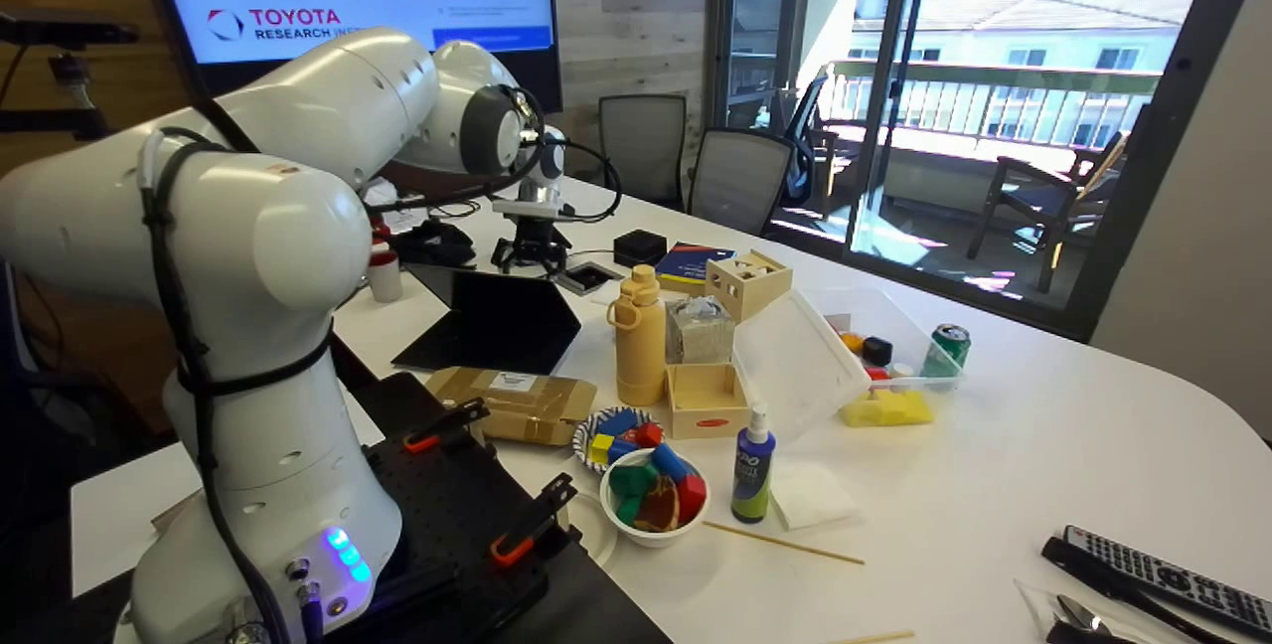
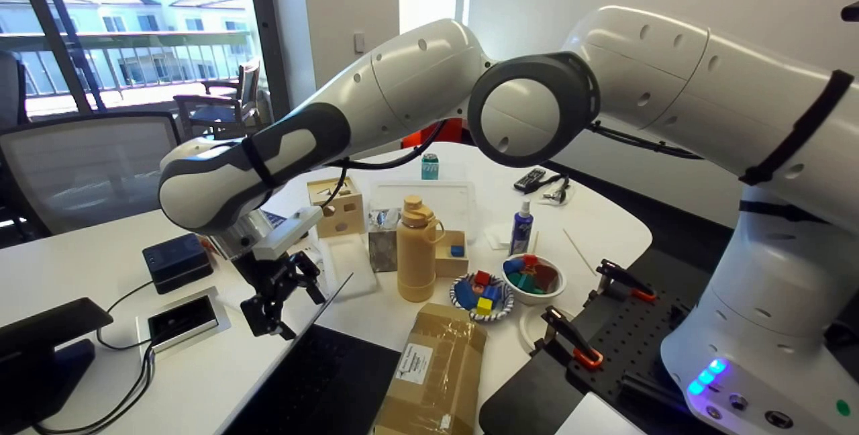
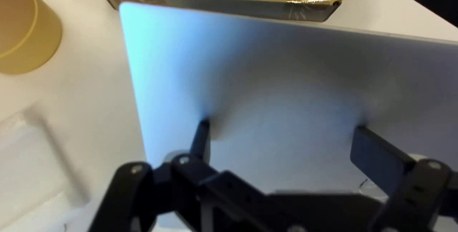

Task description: Close the laptop.

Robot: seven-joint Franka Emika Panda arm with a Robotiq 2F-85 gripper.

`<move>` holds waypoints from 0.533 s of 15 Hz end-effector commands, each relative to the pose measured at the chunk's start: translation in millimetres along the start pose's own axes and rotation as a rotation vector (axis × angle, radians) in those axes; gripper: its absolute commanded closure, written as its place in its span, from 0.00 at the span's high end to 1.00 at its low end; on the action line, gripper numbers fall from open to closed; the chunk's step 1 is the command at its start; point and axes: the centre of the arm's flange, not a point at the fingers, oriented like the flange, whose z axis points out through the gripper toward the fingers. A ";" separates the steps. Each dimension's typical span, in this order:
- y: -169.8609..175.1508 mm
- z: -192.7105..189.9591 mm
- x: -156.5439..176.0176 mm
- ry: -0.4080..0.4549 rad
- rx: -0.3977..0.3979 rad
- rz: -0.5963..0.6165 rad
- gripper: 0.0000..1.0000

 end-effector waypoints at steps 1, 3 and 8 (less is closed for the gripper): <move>-1.6 36.5 10.2 -0.034 -0.012 0.045 1.00; -4.2 52.1 13.8 -0.015 -0.020 0.071 1.00; -3.9 88.4 25.0 0.107 -0.019 0.124 1.00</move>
